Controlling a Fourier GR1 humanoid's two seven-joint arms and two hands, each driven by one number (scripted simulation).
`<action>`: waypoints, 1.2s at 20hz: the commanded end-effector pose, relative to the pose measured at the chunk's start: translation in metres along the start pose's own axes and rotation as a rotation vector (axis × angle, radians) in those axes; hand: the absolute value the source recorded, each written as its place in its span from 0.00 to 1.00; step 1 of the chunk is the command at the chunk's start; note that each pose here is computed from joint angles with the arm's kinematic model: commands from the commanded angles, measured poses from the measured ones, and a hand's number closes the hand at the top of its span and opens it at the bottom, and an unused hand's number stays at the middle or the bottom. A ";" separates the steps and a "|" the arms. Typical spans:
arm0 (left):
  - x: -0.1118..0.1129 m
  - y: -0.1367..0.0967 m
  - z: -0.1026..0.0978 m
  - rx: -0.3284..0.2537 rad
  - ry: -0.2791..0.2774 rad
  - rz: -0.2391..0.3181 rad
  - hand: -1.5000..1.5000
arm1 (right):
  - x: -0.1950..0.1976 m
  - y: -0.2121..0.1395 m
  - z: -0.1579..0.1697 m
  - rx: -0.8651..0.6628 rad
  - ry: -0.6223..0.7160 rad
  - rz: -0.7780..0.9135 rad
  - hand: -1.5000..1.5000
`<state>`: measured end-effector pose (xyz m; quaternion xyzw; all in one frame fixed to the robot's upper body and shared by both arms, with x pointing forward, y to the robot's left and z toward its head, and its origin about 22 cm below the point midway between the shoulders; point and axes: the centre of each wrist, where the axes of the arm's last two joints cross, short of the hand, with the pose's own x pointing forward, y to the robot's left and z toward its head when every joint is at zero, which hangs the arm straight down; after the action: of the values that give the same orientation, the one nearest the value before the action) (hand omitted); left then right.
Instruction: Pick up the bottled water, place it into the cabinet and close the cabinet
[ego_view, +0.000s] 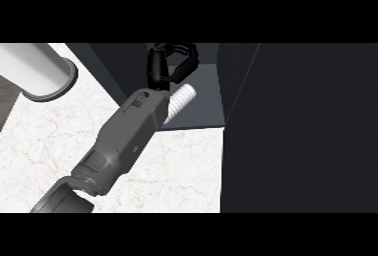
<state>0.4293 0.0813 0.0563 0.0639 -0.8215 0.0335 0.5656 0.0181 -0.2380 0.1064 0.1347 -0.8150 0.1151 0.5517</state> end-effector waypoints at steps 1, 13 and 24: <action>-0.009 0.004 0.008 -0.026 -0.024 0.090 1.00 | 0.017 0.004 -0.004 -0.019 -0.010 -0.028 0.00; 0.000 -0.016 0.052 -0.287 0.078 0.410 1.00 | 0.030 0.011 -0.015 -0.014 -0.002 -0.017 0.00; -0.012 0.022 0.167 -0.360 0.210 0.529 0.00 | 0.031 0.017 -0.016 -0.069 0.000 0.017 0.00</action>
<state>0.3071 0.0629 -0.0054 -0.2478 -0.7545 0.0281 0.6070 0.0151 -0.2223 0.1089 0.1240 -0.8056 0.0782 0.5740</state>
